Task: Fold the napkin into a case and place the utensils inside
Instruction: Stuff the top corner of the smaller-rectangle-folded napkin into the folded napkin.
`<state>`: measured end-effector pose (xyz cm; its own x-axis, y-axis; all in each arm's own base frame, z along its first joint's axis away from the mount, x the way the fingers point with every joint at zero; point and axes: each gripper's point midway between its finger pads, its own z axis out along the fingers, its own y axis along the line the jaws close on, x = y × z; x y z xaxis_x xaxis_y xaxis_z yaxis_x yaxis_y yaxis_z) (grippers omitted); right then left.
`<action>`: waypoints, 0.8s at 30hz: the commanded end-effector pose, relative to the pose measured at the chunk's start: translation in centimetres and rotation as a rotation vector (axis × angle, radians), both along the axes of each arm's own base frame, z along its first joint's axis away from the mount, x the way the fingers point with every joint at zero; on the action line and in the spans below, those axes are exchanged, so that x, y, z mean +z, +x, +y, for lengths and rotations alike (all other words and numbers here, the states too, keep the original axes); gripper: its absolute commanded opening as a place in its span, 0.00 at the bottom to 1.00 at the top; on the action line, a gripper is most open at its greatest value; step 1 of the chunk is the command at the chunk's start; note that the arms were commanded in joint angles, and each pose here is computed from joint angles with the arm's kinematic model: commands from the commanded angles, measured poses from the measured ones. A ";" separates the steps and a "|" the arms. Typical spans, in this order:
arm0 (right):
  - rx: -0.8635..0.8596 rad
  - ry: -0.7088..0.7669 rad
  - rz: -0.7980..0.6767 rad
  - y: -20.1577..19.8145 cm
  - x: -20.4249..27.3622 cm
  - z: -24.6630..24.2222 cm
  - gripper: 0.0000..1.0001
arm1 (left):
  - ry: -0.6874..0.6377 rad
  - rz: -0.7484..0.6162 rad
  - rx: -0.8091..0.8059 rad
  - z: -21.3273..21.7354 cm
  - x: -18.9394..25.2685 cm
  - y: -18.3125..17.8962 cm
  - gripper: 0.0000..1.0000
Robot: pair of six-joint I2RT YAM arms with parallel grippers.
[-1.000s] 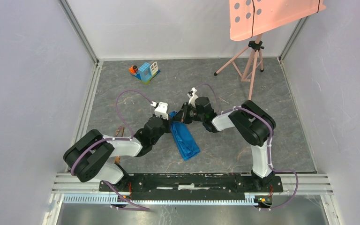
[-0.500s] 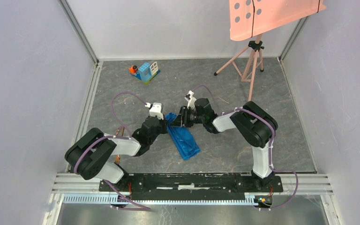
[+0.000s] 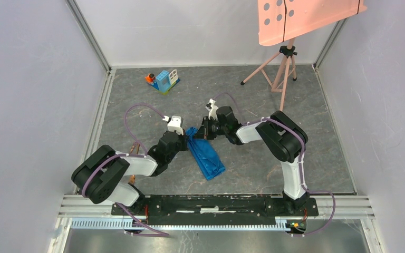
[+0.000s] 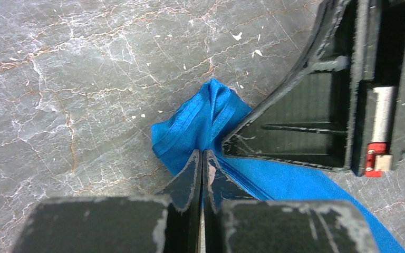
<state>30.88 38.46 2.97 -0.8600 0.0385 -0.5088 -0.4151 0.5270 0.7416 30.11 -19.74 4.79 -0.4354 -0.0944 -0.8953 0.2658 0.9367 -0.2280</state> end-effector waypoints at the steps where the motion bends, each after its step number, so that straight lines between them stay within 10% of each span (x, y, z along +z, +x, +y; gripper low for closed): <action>1: 0.023 0.047 -0.026 0.6 0.9 2.3 0.08 | -0.057 -0.025 0.002 -0.5 1.3 0.4 0.02; 7: -0.007 0.105 -0.007 0.9 1.5 4.5 0.19 | -0.070 0.016 -0.009 -1.3 0.8 0.6 0.06; 15: -0.019 0.078 0.000 1.3 0.4 2.5 0.23 | -0.231 0.164 0.124 2.4 2.5 -0.8 0.53; 24: 0.023 0.065 -0.060 -0.2 2.5 1.1 0.08 | -0.350 0.303 0.091 2.2 3.6 -0.1 0.49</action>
